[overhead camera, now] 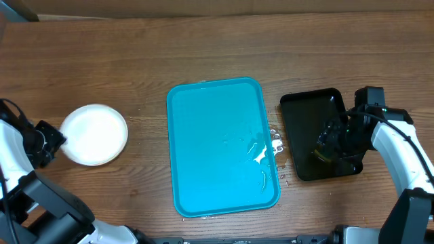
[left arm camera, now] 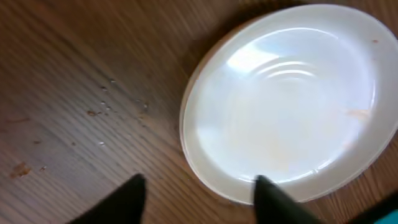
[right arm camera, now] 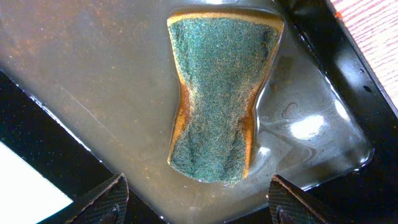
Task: Clean dirty plates on tray and stack at the side
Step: 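Release the plate and lift the left gripper away from the stack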
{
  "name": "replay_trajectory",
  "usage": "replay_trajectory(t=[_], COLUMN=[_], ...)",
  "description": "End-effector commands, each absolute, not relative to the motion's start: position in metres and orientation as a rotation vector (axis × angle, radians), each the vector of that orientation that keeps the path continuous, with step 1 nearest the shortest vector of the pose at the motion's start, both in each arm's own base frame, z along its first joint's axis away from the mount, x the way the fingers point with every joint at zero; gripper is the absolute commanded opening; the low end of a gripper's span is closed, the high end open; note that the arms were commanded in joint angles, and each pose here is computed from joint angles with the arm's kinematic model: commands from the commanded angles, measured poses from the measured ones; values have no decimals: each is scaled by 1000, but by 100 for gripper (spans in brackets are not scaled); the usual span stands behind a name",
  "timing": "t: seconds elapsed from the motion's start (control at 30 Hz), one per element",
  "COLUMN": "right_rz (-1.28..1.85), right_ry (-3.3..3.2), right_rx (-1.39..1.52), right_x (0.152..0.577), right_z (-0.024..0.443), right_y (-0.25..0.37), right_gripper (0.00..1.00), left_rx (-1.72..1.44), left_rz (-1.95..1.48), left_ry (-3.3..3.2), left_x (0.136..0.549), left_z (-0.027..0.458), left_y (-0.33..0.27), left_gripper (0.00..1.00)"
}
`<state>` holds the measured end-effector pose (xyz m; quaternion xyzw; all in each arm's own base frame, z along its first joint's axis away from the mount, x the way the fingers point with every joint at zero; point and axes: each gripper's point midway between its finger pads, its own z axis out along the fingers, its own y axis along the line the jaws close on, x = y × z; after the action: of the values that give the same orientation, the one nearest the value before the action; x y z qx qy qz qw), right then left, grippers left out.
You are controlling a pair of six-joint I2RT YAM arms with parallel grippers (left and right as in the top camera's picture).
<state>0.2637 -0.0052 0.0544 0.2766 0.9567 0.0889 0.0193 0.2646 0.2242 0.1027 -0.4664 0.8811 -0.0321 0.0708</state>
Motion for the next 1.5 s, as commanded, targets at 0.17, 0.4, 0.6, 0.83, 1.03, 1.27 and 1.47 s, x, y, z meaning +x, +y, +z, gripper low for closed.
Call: replay_trajectory(t=[0.17,0.4,0.6,0.83,1.03,1.27,1.47], right_rz=[314,462,511,612,775,761,759], right_ry=[2932,2729,2589,2609,2511,2373,2334], right_rx=[759,548,382,323,122,-28,-47], right_x=[268,283,270,256,243,216,208], right_z=[74,153,205,209,237,270,279], right_y=[-2,15,30,45,73,88,90], right_gripper=[73,78,78,74,91,100,100], left_rx=[-916,-443,-230,-79,-17,-20,-92], left_rz=[-187,-127,-147,-196,-149,-177,-203], left_ry=[2645,2491,2386,2442,2317,2269,2267], left_x=[310,318,293,239,194,161,162], left_z=[204,302,346,348,374,381,382], left_y=[176,90,36,4,-5,-15,-14], left_gripper=[100,100,100,100,100,100,100])
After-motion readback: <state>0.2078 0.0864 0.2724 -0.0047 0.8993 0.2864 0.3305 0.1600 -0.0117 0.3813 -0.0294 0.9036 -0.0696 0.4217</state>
